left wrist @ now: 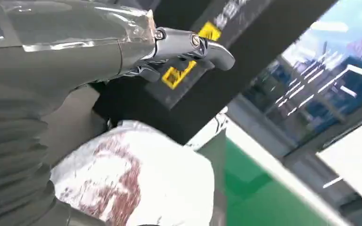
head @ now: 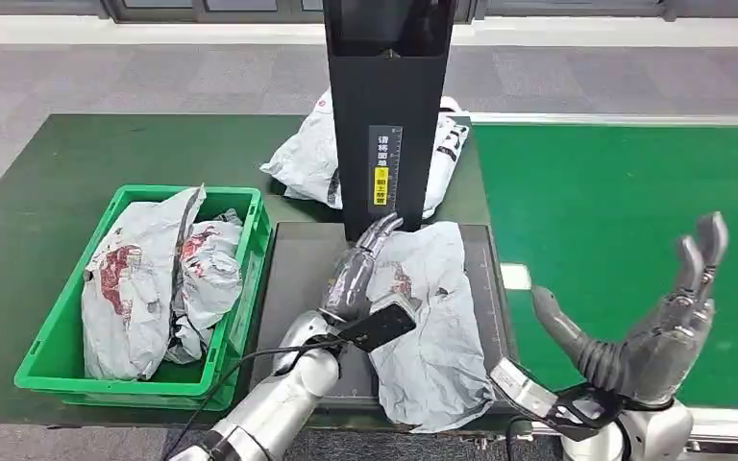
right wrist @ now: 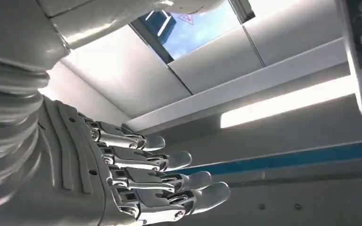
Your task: Moved the parcel from conveyor to table for the left to box.
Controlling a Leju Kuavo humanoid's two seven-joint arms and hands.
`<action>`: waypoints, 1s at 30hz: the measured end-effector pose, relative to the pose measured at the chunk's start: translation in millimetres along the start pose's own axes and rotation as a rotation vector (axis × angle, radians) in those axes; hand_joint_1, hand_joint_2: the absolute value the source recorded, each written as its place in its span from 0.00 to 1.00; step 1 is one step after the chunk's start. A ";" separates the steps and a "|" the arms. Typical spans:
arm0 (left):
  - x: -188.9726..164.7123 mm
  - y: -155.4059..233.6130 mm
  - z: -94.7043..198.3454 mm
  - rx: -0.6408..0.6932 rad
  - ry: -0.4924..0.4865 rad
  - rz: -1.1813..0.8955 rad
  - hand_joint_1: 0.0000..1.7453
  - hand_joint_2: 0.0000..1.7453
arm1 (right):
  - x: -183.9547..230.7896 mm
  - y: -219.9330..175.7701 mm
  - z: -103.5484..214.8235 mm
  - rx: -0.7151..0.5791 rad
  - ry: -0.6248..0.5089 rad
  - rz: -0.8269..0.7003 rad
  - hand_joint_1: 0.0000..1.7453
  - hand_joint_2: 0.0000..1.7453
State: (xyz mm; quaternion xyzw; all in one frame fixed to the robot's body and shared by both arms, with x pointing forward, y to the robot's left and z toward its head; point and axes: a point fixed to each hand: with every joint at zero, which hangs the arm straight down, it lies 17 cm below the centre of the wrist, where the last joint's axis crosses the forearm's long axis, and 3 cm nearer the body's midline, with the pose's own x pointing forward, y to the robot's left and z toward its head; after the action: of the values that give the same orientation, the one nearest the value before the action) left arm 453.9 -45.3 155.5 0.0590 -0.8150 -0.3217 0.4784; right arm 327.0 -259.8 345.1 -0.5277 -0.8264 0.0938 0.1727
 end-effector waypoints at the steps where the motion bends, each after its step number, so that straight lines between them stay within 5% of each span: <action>1: -5.0 -4.4 0.8 -0.017 0.018 -0.017 0.00 1.00 | -0.4 -0.3 -0.5 -0.003 0.002 -0.002 0.00 1.00; 11: -43.3 -73.9 42.6 -0.251 0.157 -0.193 0.00 1.00 | -4.0 1.7 0.1 -0.007 0.019 -0.016 0.00 1.00; 25: -50.9 -106.9 63.2 -0.414 0.166 -0.262 0.00 1.00 | -5.3 3.6 0.9 -0.004 0.023 -0.018 0.00 1.00; 26: -51.4 -109.9 64.8 -0.435 0.166 -0.268 0.91 1.00 | -5.6 4.0 0.8 -0.004 0.023 -0.018 0.00 1.00; 27: -51.7 -113.3 66.5 -0.458 0.164 -0.275 1.00 1.00 | -5.9 4.6 0.7 -0.004 0.023 -0.018 0.00 1.00; 30: -54.3 -124.3 75.2 -0.527 0.164 -0.306 1.00 1.00 | -6.3 6.4 -0.1 -0.003 0.024 -0.020 0.00 1.00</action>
State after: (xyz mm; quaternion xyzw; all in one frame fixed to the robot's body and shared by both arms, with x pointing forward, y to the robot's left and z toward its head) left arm 395.2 -85.9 17.7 0.0806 -0.6441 -0.5842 0.4873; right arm 334.8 -262.8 341.8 -0.5208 -0.8296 0.0844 0.1825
